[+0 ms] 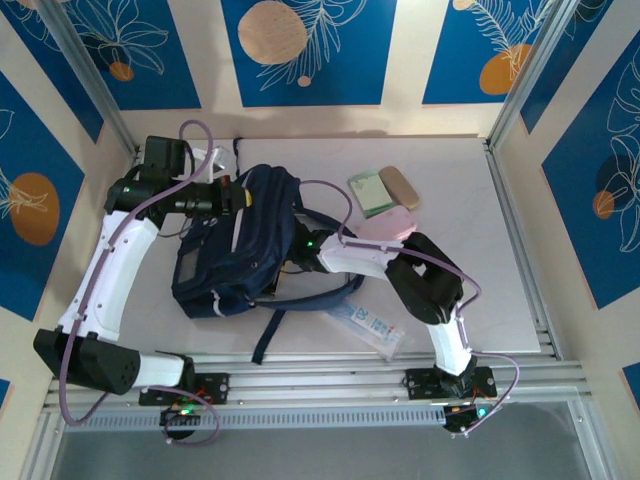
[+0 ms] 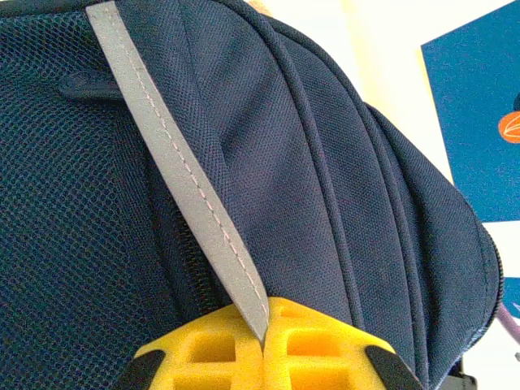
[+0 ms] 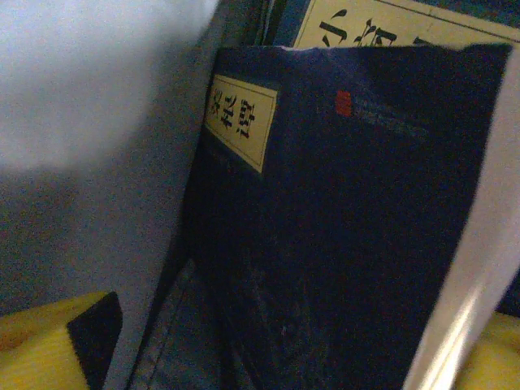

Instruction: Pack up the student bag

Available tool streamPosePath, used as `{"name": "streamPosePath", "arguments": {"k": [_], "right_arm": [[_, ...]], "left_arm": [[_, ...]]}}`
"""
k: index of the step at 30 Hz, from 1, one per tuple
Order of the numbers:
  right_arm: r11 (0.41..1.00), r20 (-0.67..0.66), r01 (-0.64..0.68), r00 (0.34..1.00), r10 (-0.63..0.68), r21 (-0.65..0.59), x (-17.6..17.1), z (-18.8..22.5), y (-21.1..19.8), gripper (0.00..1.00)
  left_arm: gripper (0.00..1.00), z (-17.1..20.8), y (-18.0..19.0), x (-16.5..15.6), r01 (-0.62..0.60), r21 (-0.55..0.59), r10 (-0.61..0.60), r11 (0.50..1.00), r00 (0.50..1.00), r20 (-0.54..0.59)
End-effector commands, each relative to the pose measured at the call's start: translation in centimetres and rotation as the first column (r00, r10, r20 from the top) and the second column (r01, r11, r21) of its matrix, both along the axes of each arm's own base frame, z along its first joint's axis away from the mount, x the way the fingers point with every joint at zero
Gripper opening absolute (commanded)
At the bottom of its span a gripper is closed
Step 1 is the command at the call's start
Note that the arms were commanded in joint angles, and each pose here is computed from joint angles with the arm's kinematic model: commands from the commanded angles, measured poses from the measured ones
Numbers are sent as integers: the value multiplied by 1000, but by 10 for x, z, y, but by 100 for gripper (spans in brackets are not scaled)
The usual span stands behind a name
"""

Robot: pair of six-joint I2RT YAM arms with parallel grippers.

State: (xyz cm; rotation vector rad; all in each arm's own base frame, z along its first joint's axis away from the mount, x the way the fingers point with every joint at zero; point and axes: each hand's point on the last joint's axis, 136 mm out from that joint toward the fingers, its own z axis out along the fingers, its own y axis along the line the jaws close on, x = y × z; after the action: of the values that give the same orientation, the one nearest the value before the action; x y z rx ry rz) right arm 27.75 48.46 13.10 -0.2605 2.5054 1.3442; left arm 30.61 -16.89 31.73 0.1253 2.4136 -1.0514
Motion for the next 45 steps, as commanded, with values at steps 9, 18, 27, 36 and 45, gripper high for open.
{"name": "streamPosePath", "arguments": {"k": [9,18,27,36,45], "right_arm": [[989,65,-82,995,75,122,-16,59,-39,95],[991,47,127,991,-125,-44,0,42,-115,94],[942,205,272,951,-231,-197,0,56,-202,89],[855,110,276,961,-253,-440,-49,34,-276,91],[765,-215,370,813,-541,-527,-131,-31,-343,94]], "left_arm": [[0,34,13,-8,-28,-64,38,998,985,168],[0,12,38,-14,-160,-4,159,987,976,149],[0,-21,82,30,-405,-51,406,913,914,21],[0,-53,119,73,-537,83,534,840,844,56],[51,-89,78,64,-404,98,409,909,912,-26]]}}
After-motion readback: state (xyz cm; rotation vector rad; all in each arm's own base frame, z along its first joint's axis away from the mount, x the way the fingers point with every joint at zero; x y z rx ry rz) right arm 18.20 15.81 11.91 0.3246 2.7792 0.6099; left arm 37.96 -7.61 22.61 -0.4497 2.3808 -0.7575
